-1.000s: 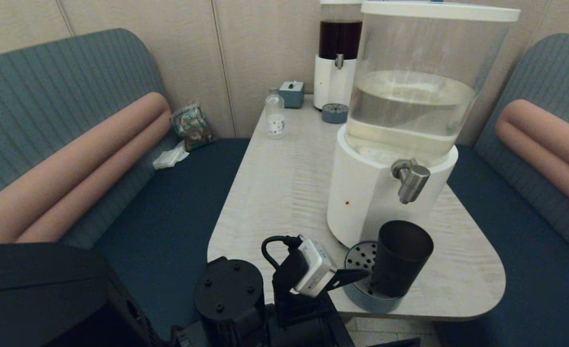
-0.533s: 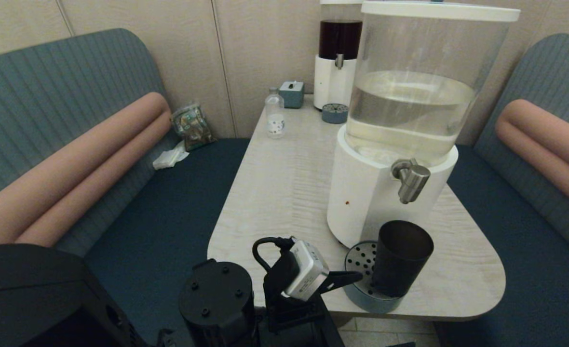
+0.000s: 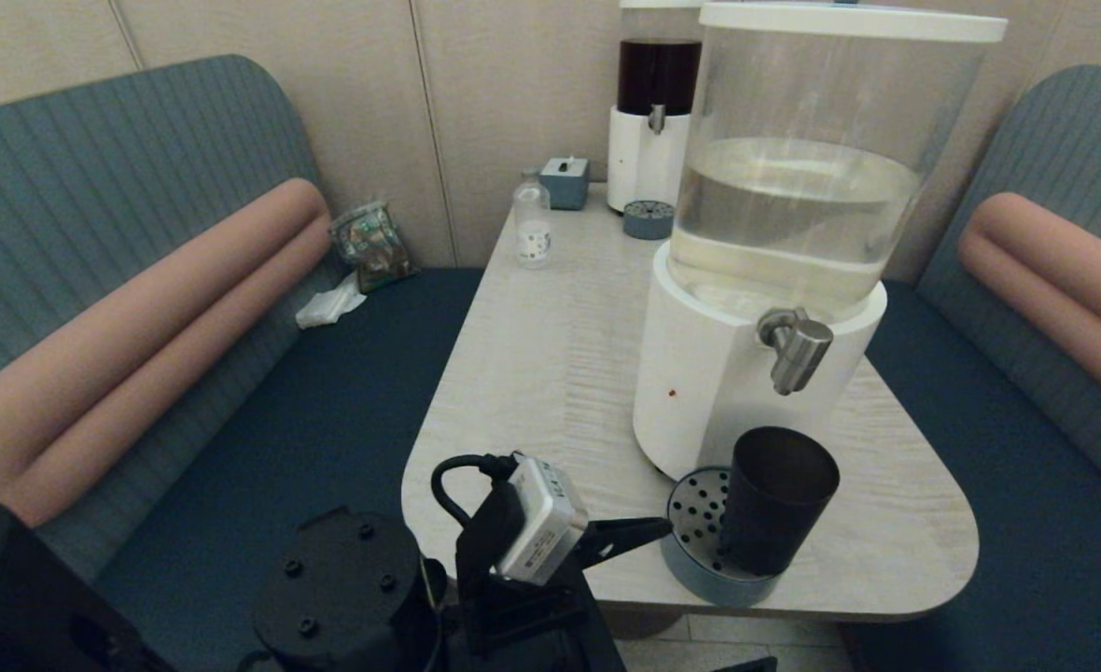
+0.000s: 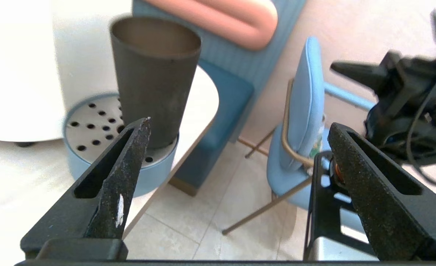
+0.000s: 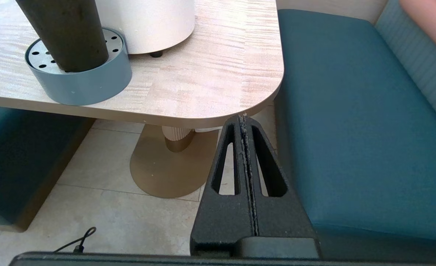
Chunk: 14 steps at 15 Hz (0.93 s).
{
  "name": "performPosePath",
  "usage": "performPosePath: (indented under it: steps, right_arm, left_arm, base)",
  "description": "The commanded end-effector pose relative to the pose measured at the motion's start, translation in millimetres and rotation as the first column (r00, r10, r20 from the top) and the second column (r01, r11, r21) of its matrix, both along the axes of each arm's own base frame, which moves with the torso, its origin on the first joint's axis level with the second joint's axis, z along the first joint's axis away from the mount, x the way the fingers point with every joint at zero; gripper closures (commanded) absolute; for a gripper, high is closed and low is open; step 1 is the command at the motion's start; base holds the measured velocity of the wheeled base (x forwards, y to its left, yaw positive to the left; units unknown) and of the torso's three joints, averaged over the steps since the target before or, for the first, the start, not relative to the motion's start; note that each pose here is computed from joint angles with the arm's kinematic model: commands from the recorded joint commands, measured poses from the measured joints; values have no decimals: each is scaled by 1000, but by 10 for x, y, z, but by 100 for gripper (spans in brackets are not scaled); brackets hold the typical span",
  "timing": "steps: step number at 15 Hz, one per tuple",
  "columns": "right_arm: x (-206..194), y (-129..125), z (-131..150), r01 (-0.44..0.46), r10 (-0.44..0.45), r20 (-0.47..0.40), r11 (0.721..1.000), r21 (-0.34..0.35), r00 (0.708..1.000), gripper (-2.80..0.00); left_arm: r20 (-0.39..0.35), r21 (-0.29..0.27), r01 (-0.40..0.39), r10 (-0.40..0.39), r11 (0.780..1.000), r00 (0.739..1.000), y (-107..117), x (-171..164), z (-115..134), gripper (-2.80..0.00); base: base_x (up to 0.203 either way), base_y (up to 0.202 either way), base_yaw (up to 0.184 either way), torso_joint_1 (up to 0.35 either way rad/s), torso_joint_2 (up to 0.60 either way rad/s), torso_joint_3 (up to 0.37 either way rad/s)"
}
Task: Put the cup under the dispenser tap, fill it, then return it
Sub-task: Turn on the faucet
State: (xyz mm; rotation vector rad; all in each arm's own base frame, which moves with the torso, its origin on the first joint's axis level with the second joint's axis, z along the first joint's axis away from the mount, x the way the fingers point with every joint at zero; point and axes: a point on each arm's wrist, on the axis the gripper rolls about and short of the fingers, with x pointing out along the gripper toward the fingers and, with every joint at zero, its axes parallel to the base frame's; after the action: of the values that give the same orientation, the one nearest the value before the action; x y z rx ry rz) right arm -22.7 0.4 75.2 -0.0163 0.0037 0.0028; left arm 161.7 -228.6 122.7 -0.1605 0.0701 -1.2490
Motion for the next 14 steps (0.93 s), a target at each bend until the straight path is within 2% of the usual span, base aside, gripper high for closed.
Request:
performPosePath:
  steps: [1,5,11,12,14]
  right_arm:
    - [1,0,-1,0,0,-1,1000,0,1000,0]
    - [1,0,-4,-1,1,-2,1000,0,1000,0]
    - [1,0,0,0,0,-1,1000,0,1000,0]
    - [1,0,-1,-1,1,-1,1000,0,1000,0]
    - [1,0,-2,-1,1,-2,1000,0,1000,0]
  left_arm:
    - [26,-49,-16,17,999,1000,119,-84,165,-280]
    - [19,-105,-81,83,991,996,328,-216,323,-280]
    - [-2,-206,-211,216,955,976,670,-403,525,-280]
    - [-2,-225,-223,229,948,973,726,-439,559,0]
    - [-8,-264,-250,257,932,966,824,-483,620,0]
  base:
    - [0,0,0,0,0,0]
    - [0,0,0,0,0,0]
    - [0,0,0,0,0,0]
    - [0,0,0,0,0,0]
    - [0,0,0,0,0,0]
